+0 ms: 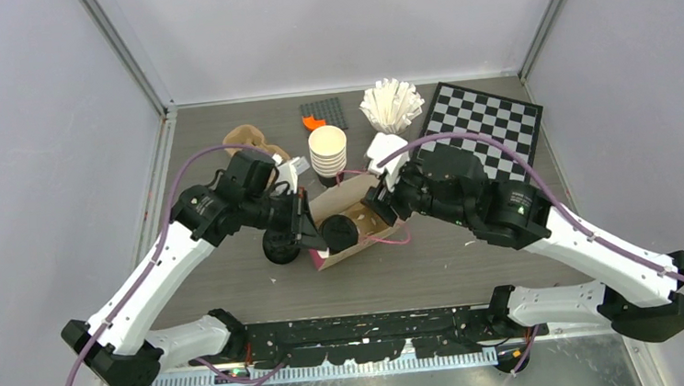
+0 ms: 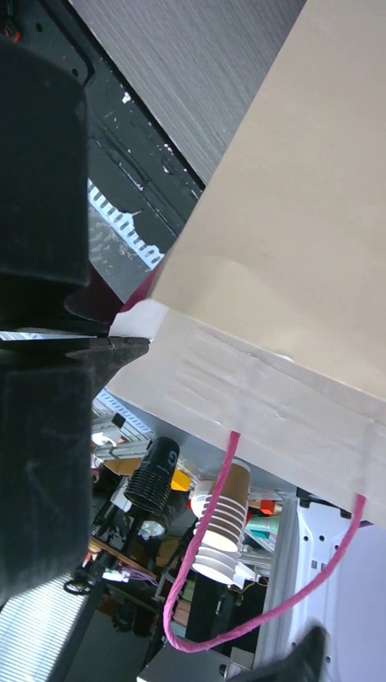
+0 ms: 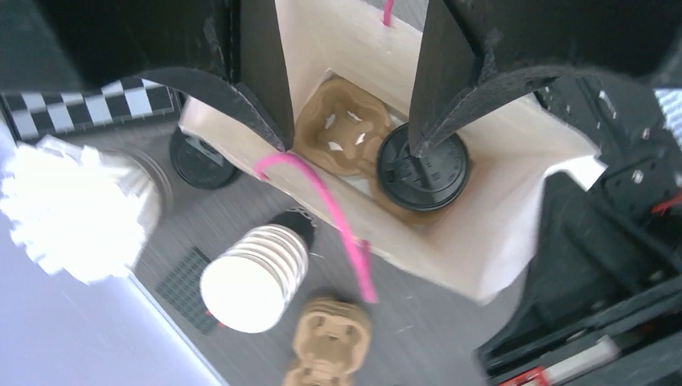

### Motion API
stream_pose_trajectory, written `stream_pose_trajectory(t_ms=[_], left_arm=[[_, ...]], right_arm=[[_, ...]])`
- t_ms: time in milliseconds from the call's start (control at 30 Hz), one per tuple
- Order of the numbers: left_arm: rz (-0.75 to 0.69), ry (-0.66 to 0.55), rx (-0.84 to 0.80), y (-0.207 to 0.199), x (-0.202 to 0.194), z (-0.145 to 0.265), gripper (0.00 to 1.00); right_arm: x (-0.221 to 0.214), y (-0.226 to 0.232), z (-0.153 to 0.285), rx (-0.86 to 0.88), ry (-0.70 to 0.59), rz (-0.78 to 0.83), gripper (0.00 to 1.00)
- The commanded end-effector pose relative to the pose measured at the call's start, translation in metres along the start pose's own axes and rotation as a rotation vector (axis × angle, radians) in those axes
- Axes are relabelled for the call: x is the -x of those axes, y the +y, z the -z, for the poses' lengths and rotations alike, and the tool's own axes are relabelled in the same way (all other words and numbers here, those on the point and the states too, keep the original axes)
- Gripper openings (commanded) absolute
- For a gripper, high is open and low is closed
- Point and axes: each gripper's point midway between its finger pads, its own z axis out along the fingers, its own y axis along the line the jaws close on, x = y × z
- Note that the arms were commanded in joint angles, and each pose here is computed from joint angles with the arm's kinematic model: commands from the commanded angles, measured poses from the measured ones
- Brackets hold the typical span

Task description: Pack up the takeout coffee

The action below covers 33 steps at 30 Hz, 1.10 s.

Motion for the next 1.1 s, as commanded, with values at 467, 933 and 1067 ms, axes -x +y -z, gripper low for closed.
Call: stream_pose_trajectory(t_ms=[467, 933, 1067], left_arm=[[-0.025, -0.043, -0.024, -0.014, 0.021, -0.001, 0.02], [-0.033, -0.038, -0.031, -0.018, 0.028, -0.005, 0.03], [-0.034, -0.041, -0.024, -0.018, 0.031, -0.005, 0.10]], right_arm=[[-0.035, -0.105, 0.023, -0.474, 0.275, -0.417, 0.76], [-0.075, -0.092, 0.011, -0.422, 0.437, -0.498, 0.60], [-0.086, -0.091, 0.008, -0.425, 0.490, -0.500, 0.49]])
